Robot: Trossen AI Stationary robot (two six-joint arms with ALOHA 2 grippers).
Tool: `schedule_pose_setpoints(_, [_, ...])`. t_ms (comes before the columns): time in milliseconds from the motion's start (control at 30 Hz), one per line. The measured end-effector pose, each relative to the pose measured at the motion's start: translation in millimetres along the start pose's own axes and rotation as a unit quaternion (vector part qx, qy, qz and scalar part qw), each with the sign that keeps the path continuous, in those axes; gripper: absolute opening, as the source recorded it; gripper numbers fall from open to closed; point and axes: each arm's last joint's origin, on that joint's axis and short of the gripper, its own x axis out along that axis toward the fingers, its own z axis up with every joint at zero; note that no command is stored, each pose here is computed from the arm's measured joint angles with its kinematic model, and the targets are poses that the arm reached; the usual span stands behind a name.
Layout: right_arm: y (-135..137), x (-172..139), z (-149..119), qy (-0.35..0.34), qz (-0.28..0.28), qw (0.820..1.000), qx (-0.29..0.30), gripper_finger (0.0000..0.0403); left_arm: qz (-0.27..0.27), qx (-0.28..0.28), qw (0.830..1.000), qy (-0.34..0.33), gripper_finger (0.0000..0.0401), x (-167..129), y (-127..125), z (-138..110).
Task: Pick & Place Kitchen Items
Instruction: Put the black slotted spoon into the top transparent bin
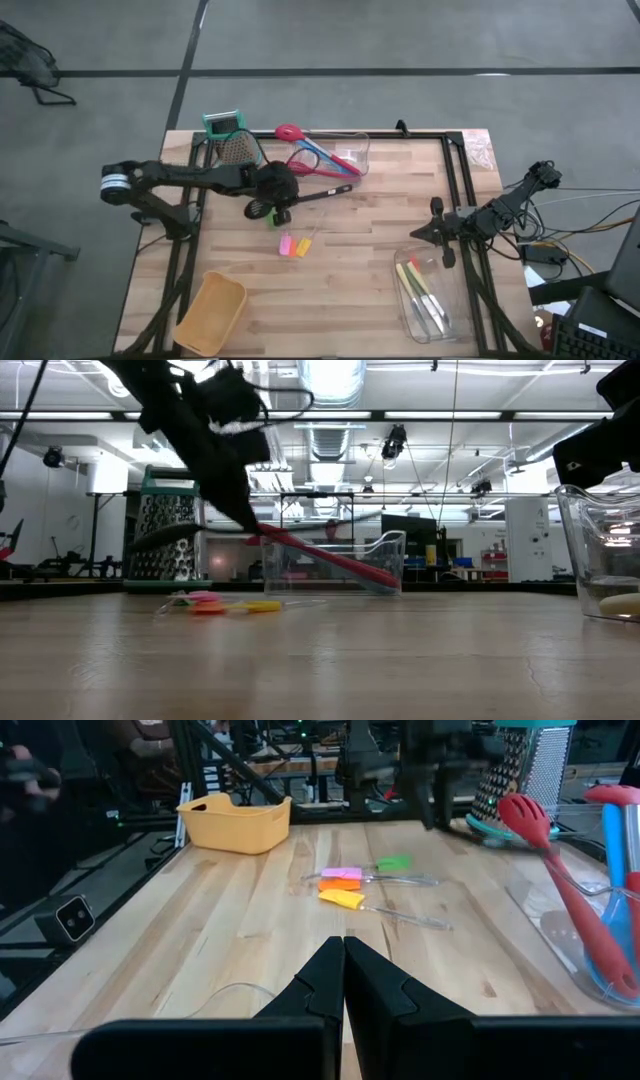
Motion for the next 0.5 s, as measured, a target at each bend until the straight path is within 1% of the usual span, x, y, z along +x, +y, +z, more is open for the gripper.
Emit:
schedule_pose_setpoints(100, [0, 0, 0, 0.000, 0.000, 1.000, 0.000, 0.0008, 0.030, 0.015, 0.999, -0.041, 0.0080, -15, 2, 12])
schedule_pose_setpoints(233, [0, 0, 0, 0.000, 0.000, 1.000, 0.000, 0.0008, 0.098, 0.044, 0.991, -0.080, 0.0079, -31, 6, 29])
schedule_pose_setpoints(367, [0, 0, 0, 0.000, 0.000, 1.000, 0.000, 0.0008, 0.181, 0.082, 0.973, -0.120, 0.0080, -40, 11, 49])
schedule_pose_setpoints(500, [0, 0, 0, 0.000, 0.000, 1.000, 0.000, 0.0008, 0.253, 0.155, 0.949, -0.110, 0.0080, -35, 17, 65])
